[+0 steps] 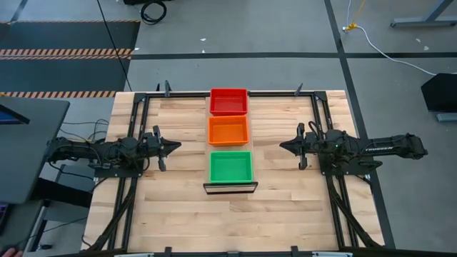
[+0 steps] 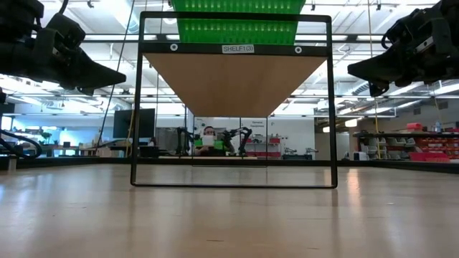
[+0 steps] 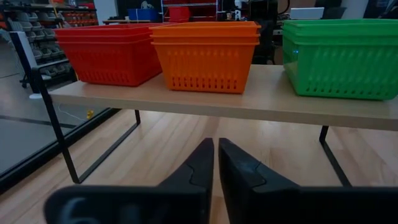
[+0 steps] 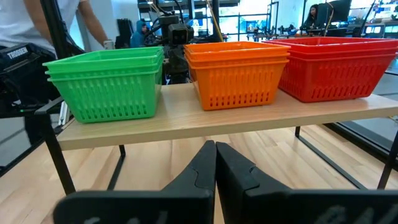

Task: Stack baskets on shelf by color
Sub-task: Return to Home Position

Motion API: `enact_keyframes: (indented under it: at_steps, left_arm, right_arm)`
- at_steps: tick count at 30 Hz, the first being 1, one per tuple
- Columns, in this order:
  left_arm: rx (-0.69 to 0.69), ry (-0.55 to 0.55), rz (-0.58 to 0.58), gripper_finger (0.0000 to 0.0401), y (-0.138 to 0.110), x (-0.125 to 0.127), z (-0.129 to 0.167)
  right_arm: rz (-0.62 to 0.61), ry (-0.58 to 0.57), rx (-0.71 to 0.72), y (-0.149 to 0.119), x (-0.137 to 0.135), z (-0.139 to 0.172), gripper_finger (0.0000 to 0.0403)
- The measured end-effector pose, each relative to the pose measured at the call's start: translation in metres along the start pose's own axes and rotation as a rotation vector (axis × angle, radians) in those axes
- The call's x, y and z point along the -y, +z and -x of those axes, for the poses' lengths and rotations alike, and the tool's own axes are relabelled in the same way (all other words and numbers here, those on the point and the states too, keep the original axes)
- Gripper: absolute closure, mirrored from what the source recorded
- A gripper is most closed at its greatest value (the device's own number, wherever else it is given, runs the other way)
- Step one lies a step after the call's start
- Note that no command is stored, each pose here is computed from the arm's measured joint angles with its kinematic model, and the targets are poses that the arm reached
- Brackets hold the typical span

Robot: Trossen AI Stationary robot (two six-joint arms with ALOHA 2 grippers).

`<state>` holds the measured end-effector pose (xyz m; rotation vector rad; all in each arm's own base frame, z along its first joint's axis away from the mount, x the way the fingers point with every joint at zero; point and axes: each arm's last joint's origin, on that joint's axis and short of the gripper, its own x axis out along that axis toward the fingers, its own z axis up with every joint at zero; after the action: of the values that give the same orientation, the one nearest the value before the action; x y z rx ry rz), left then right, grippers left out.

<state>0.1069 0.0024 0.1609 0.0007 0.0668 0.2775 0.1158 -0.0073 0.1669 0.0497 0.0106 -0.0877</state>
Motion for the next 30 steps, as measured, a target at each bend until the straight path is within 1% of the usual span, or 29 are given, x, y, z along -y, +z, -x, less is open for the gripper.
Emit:
enact_keyframes:
  at_steps: [5, 14, 24, 30]
  left_arm:
    - [0.000, 0.000, 0.001, 0.0365, 0.0001, 0.0000, 0.0000]
    - [0.000, 0.000, 0.000, 0.0376, 0.0001, 0.0000, 0.0000]
    - [0.000, 0.000, 0.000, 0.0365, 0.0000, 0.0000, 0.0000]
    - [0.000, 0.000, 0.000, 0.0374, 0.0001, 0.0000, 0.0000]
  right_arm:
    - [0.000, 0.000, 0.000, 0.0000, 0.0000, 0.0000, 0.0392]
    - [0.000, 0.000, 0.000, 0.0000, 0.0000, 0.0000, 0.0392]
    - [0.000, 0.000, 0.000, 0.0000, 0.0000, 0.0000, 0.0392]
    - [0.000, 0.000, 0.000, 0.0000, 0.0000, 0.0000, 0.0392]
